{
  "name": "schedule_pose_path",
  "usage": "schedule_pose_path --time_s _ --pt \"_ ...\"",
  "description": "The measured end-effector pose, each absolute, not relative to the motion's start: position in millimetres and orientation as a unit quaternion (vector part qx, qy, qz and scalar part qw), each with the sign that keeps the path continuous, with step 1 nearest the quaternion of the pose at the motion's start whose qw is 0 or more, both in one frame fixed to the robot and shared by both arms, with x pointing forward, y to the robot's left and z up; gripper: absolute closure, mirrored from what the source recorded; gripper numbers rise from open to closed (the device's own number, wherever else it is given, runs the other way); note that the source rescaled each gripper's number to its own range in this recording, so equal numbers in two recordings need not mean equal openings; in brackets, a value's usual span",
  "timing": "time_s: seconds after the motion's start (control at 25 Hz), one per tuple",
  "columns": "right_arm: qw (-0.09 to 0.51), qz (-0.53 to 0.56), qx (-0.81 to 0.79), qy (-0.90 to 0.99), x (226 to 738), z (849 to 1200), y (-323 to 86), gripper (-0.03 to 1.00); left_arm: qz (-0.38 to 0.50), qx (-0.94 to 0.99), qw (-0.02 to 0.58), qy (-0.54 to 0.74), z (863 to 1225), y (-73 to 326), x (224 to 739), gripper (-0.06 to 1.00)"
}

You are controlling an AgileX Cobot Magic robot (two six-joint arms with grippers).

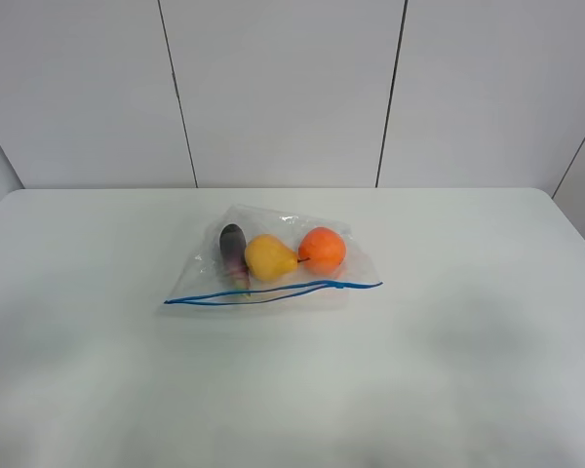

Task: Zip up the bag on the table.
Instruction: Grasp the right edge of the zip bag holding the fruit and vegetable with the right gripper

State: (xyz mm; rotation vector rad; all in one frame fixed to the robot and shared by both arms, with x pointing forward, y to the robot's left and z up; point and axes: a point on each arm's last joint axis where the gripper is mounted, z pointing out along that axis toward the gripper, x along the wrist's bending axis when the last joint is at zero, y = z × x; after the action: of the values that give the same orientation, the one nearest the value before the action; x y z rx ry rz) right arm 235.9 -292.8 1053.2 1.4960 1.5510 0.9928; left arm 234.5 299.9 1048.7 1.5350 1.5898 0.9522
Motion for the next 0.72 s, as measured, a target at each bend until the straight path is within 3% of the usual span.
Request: schedule_pose_path --time_s 0.24,0.44,0.64,0.72 --pt "0.371 0.385 0.587 0.608 238 1054 -293 -0.03 0.369 0.595 0.359 0.617 1049 300 234 -0.06" --pt "0.342 0.374 0.605 0.614 254 1074 -292 -0.03 0.369 0.595 0.36 0.617 1049 300 234 -0.06" --pt "0.286 0.345 0.642 0.622 309 1108 -293 -0.03 0.369 0.595 0.36 0.617 1049 300 234 -0.06" --pt "0.236 0.331 0.665 0.627 357 1115 -291 -0.03 0.369 0.595 0.36 0.617 1049 300 234 -0.06"
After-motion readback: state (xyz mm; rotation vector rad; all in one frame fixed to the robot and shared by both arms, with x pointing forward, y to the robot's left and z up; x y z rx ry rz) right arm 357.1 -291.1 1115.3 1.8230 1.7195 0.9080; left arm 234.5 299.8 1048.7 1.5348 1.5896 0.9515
